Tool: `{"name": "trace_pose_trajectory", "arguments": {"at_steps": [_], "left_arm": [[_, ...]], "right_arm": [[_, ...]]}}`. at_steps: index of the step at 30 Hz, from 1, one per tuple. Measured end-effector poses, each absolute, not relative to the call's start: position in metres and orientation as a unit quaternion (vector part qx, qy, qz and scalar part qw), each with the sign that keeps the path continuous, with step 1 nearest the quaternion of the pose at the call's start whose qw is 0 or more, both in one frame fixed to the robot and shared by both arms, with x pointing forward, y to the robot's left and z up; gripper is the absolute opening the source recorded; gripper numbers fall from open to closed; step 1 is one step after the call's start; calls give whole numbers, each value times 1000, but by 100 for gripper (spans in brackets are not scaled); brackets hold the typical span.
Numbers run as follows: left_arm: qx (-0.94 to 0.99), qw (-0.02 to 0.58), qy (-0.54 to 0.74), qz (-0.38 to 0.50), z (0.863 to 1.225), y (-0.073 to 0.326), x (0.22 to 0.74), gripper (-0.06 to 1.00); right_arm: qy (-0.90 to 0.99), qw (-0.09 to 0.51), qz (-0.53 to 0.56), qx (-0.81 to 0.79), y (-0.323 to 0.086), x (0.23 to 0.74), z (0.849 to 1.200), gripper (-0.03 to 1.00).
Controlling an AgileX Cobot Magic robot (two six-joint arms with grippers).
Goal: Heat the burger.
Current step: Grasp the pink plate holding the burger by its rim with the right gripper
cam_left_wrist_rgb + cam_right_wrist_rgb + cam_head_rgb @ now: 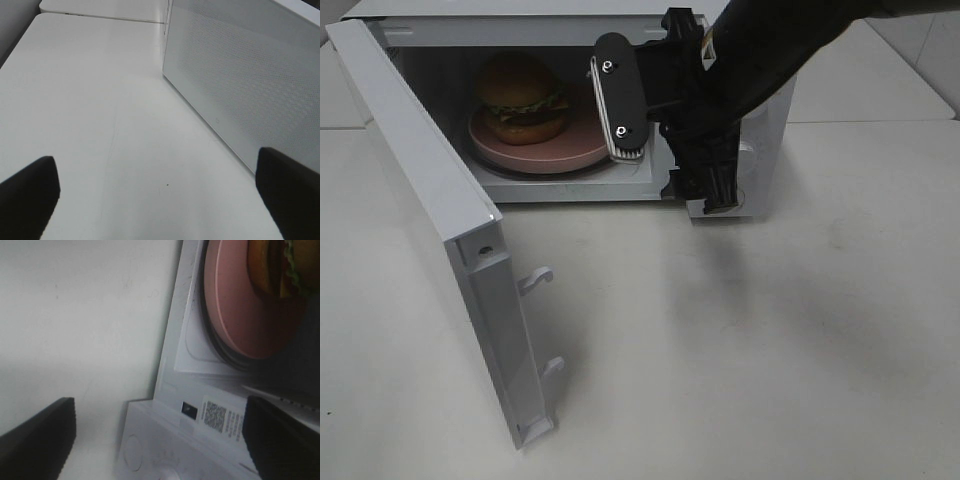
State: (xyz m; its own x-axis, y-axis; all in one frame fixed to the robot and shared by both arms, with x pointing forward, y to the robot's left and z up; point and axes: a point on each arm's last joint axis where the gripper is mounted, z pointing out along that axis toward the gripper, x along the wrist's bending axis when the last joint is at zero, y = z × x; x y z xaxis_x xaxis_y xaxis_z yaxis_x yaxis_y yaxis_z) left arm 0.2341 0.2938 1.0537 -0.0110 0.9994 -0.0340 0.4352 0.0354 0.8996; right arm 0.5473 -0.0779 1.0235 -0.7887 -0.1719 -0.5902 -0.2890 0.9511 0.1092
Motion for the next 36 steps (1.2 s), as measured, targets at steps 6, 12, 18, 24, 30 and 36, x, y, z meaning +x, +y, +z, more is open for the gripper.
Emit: {"name": "trace_pose_trajectory", "arguments": {"at_steps": [6,12,18,24,30,36], "left_arm": [[589,384,609,368,1054,294,234,99],[589,384,609,368,1054,294,234,99],[589,384,609,368,1054,294,234,99],[589,384,609,368,1054,294,234,99],[589,384,609,368,1054,294,234,99],[589,384,609,368,1054,294,234,99]], "right_arm": [[936,309,106,-133,-59,561,1014,87],[936,308,104,-135,-49,573,1003,87],[931,319,115,-137,-39,585,996,86],[933,312,113,-136,-31,595,981,86],[936,306,114,-132,-21,606,966,85],[935,311,122,-119,-7,625,953,84]]}}
